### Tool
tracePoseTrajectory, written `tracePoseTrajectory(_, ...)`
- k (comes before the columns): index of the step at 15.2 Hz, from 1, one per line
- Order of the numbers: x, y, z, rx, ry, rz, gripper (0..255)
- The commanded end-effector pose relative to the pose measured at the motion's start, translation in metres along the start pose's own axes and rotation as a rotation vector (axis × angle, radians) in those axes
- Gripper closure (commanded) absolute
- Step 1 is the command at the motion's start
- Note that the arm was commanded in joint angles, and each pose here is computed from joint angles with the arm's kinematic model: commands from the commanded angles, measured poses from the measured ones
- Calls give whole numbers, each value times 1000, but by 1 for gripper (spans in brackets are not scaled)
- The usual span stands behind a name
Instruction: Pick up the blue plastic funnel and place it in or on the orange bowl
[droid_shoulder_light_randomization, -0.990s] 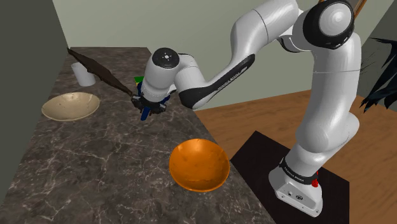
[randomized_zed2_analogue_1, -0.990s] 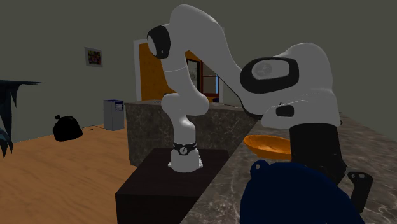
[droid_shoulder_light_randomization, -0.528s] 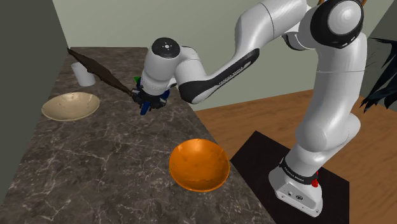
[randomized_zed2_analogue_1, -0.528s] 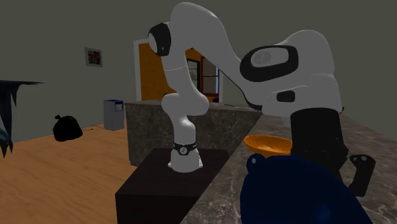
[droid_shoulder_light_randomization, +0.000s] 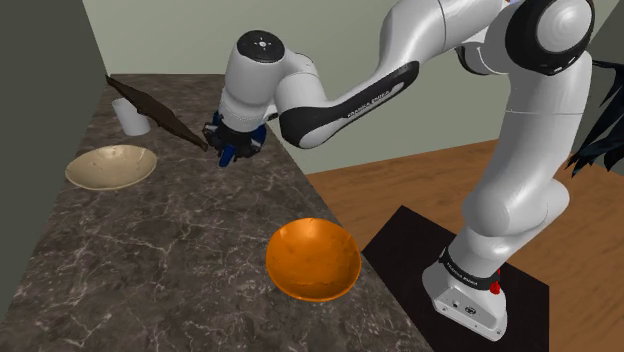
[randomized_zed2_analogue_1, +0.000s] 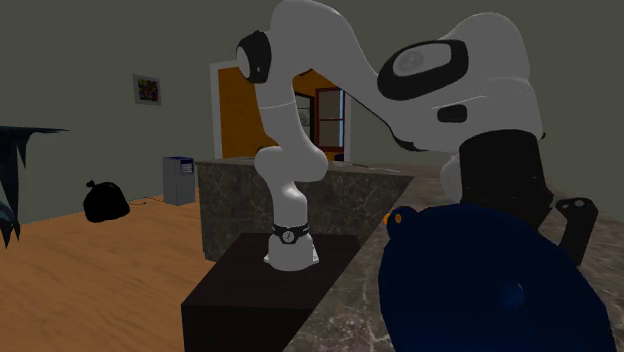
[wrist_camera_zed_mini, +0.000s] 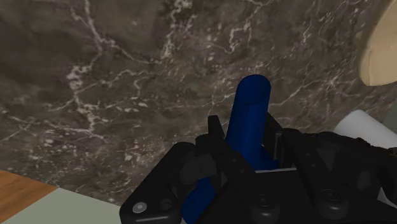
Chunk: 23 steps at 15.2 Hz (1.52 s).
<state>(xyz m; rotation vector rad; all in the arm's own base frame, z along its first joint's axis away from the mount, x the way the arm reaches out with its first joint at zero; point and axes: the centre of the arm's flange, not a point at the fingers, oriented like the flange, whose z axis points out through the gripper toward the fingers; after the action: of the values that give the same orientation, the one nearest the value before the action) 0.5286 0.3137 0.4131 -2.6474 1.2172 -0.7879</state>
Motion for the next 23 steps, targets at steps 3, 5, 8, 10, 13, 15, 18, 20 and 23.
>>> tracePoseTrajectory(3, 8, -7, -18, 0, 0, 0, 255)
tracePoseTrajectory(5, 13, -10, -27, 0, 0, 0, 255)
tracePoseTrajectory(8, 19, -15, -41, 0, 0, 0, 255)
tracePoseTrajectory(10, 12, -10, -51, 0, 0, 0, 255)
tracePoseTrajectory(13, -15, 12, -70, 0, 0, 0, 255)
tracePoseTrajectory(15, -33, 27, -83, 0, 0, 0, 255)
tracePoseTrajectory(18, -60, 49, -102, 0, 0, 0, 255)
tracePoseTrajectory(20, -78, 63, -114, 0, 0, 0, 255)
tracePoseTrajectory(23, -106, 85, -133, 0, 0, 0, 255)
